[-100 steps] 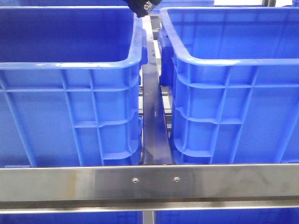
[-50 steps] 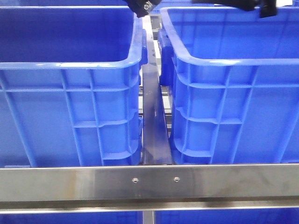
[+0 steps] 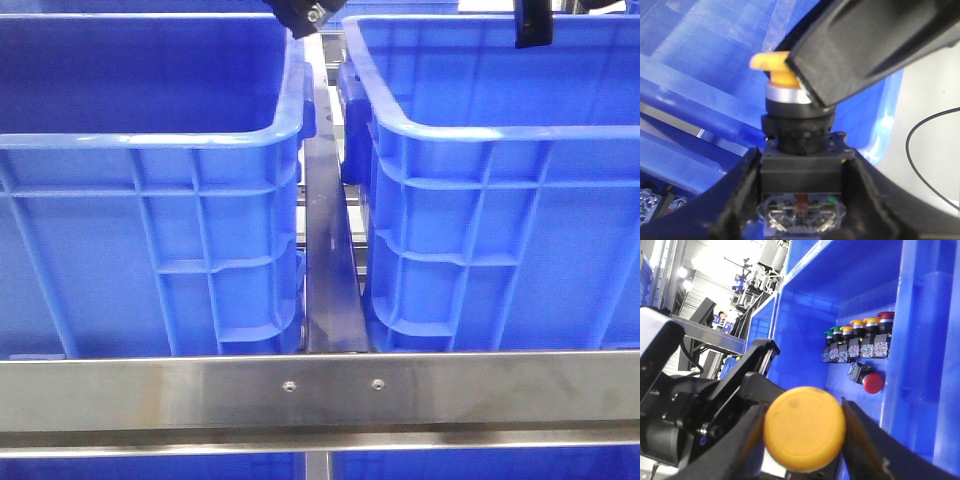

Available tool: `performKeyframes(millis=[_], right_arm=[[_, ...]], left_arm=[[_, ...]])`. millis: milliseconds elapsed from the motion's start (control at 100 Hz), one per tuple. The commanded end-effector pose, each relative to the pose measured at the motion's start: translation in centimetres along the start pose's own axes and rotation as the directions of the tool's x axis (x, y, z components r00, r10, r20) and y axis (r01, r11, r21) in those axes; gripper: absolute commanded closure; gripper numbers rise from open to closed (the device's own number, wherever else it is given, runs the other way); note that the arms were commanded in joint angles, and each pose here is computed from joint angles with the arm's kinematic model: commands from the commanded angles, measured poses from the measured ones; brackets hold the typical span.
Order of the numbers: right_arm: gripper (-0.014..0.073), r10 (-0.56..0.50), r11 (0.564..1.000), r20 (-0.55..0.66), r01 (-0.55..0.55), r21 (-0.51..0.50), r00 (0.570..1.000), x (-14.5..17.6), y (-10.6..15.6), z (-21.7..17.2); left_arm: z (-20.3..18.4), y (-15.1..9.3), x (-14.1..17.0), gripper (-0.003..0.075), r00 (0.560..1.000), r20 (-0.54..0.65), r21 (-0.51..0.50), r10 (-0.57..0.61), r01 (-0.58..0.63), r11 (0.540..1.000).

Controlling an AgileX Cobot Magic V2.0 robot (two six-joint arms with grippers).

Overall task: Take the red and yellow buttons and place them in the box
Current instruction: 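Grasp the yellow button with the right gripper and open the left gripper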

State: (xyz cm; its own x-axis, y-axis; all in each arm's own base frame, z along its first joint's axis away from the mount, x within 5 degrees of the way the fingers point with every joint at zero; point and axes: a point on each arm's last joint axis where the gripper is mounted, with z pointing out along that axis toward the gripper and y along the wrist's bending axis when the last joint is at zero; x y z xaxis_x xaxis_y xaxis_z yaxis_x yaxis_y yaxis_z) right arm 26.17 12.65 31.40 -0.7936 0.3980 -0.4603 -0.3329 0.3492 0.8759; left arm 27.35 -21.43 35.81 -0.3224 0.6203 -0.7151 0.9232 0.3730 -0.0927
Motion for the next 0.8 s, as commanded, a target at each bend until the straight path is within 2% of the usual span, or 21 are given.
performKeyframes(millis=[0, 180, 220, 290, 390, 440, 490, 630, 790], right_arm=[[0.0359, -0.014, 0.994, 0.033, 0.017, -0.107, 0.999, -0.7, 2.2, -0.4], [0.0359, -0.014, 0.994, 0.030, 0.018, -0.111, 0.999, -0.7, 2.2, -0.4], [0.0359, -0.014, 0.994, 0.030, 0.018, -0.111, 0.999, -0.7, 2.2, -0.4], [0.0359, -0.012, 0.994, 0.033, 0.016, -0.111, 0.999, -0.7, 2.2, -0.4], [0.0359, -0.011, 0.994, 0.038, 0.015, -0.108, 0.999, -0.8, 2.1, -0.5], [0.0359, -0.010, 0.995, 0.049, 0.015, -0.103, 0.999, -1.1, 2.0, -0.7], [0.0359, -0.012, 0.995, 0.064, 0.018, -0.100, 0.998, -1.5, 1.9, -1.0], [0.0359, -0.061, 0.995, 0.132, 0.070, -0.067, 0.989, -3.5, 1.7, -2.3], [0.0359, -0.201, 0.980, 0.182, 0.196, 0.043, 0.963, -6.0, 1.5, -4.2]], left_arm=[[-2.2, -1.1, -1.6, 0.0617, 0.994, 0.107, -0.013, 0.013, -0.012, 1.000], [-2.2, -1.1, -1.6, 0.0608, 0.994, 0.108, -0.014, 0.013, -0.012, 1.000], [-2.2, -1.1, -1.6, 0.0582, 0.994, 0.108, -0.014, 0.013, -0.012, 1.000], [-2.2, -1.0, -1.6, 0.0477, 0.995, 0.103, -0.020, 0.018, -0.016, 1.000], [-2.2, -0.9, -1.5, 0.0230, 0.995, 0.097, -0.036, 0.028, -0.024, 0.999], [-2.2, -0.9, -1.5, 0.0147, 0.995, 0.095, -0.038, 0.030, -0.026, 0.999], [-2.2, -0.9, -1.5, 0.0104, 0.995, 0.090, -0.033, 0.030, -0.027, 0.999], [-2.2, -0.9, -1.4, 0.0099, 0.996, 0.085, -0.028, 0.030, -0.027, 0.999], [-2.2, -0.9, -1.4, 0.0099, 0.996, 0.085, -0.028, 0.030, -0.027, 0.999]])
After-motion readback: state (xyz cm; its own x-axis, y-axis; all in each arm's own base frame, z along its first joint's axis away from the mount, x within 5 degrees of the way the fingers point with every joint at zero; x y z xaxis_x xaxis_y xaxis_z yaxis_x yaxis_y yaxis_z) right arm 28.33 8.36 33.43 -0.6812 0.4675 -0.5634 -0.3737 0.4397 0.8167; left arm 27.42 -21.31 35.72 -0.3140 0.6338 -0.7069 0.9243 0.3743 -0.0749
